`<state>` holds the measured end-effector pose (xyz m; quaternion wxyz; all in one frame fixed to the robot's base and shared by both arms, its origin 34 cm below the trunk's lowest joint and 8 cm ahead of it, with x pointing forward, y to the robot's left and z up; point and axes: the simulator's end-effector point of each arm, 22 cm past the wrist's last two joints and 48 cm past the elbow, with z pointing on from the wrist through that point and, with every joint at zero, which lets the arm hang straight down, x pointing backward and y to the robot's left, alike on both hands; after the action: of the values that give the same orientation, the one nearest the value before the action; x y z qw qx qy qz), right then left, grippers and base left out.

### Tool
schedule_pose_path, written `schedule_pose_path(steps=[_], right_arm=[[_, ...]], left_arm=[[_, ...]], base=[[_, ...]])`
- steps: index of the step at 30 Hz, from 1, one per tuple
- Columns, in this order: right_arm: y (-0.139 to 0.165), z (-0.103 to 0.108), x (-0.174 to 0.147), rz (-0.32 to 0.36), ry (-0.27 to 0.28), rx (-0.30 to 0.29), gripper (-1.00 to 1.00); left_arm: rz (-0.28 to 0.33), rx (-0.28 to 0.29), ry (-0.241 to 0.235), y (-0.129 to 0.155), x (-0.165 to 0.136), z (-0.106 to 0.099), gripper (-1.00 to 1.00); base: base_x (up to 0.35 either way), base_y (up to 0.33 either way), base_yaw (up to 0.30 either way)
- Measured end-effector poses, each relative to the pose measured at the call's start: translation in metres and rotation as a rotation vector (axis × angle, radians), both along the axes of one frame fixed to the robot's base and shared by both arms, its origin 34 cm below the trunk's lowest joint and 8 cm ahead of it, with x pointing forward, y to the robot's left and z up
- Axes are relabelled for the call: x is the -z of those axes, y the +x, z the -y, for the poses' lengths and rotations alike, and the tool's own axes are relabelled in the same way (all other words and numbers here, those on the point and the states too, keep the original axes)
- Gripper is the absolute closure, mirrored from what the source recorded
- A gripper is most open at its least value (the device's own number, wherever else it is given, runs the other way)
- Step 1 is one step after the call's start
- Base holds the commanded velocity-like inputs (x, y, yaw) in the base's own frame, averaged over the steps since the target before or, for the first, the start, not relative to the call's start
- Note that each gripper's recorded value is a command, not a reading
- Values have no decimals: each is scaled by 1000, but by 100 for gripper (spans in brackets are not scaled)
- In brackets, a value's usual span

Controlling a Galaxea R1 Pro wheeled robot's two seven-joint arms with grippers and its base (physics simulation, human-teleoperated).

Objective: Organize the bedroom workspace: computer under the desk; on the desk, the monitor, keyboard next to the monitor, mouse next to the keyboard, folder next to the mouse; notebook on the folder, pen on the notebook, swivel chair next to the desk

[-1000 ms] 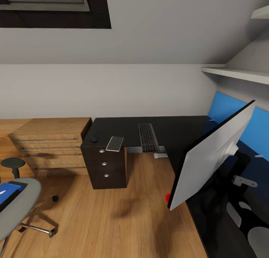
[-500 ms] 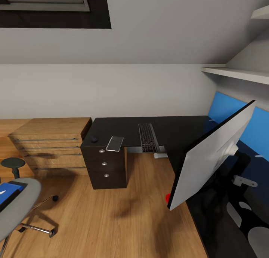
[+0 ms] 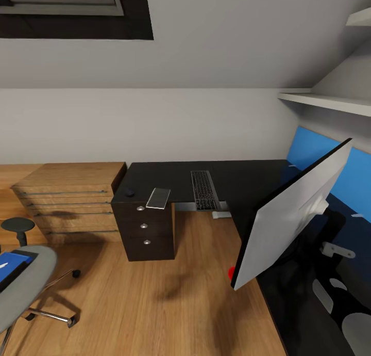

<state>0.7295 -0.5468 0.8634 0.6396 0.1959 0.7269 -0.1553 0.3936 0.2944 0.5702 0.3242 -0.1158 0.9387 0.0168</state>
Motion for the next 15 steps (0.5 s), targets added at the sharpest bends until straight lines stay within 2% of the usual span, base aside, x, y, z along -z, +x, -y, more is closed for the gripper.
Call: schedule_pose_path(steps=[15], right_arm=[[1, -3, 1, -5, -6, -10, 100]], left_arm=[[0, 1, 0, 0, 0, 0, -100]], base=[[0, 0, 0]])
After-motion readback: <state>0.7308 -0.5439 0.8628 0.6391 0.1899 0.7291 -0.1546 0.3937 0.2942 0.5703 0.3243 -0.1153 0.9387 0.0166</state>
